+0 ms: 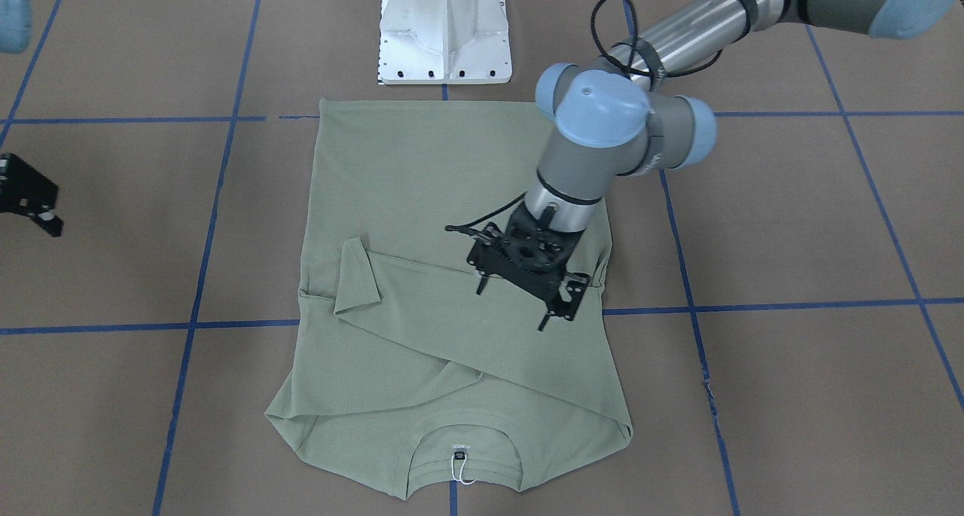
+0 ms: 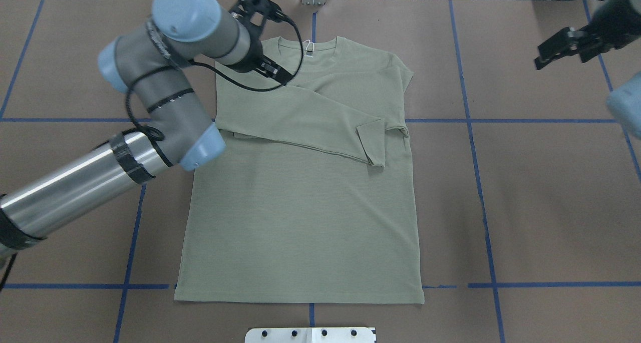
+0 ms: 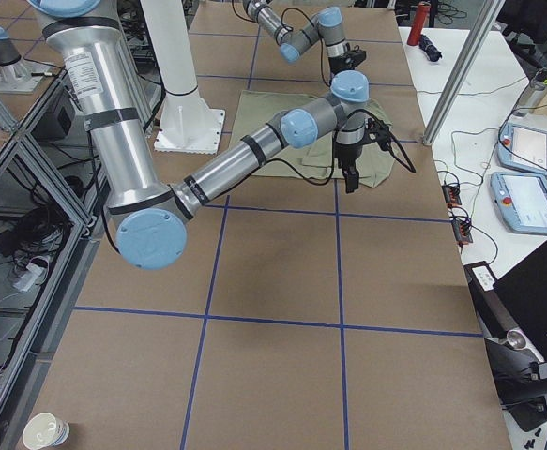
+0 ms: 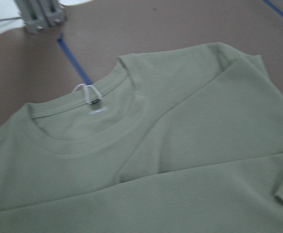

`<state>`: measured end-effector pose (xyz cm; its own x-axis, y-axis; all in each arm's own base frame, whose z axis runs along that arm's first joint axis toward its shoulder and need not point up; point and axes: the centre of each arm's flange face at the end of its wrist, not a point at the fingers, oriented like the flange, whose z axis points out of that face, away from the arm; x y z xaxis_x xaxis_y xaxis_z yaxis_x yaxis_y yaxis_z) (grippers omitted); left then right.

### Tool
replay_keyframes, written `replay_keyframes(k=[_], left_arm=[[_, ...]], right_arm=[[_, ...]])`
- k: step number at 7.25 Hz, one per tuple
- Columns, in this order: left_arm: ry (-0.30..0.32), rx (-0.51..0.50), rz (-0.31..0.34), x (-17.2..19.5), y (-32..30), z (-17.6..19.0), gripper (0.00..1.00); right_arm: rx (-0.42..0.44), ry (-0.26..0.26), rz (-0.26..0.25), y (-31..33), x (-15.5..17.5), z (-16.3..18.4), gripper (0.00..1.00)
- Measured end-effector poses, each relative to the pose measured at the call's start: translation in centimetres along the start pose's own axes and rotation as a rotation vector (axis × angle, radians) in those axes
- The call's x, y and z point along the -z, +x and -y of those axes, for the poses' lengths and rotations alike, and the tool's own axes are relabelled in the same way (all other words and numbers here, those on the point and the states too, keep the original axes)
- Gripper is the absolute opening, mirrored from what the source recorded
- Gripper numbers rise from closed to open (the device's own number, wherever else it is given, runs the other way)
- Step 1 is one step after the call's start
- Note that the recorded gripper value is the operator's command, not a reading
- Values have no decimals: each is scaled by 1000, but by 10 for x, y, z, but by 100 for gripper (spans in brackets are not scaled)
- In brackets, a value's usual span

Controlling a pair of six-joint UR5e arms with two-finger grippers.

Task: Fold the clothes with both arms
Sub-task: 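Release the sleeve with the left gripper while the right gripper reaches onto the sleeves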

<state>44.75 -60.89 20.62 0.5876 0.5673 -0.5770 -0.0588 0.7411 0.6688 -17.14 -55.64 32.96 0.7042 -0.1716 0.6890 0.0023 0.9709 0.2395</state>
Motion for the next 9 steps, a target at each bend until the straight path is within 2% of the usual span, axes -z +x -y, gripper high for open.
replay_keyframes(k=[2,4,6,9], left_arm=[[-25,-73,20,47,-108,-19,100],[-47,-130,6,75,-179,-44,100],[-53,-141,-2,84,-204,-57,100],[-58,-138,-3,84,-210,-65,100]], right_arm=[[-38,25,-41,-116,-40,4,85],[-89,47,-90,-209,-85,6,77],[-122,62,-164,-278,-134,7,68],[-129,66,-249,-342,-185,5,55]])
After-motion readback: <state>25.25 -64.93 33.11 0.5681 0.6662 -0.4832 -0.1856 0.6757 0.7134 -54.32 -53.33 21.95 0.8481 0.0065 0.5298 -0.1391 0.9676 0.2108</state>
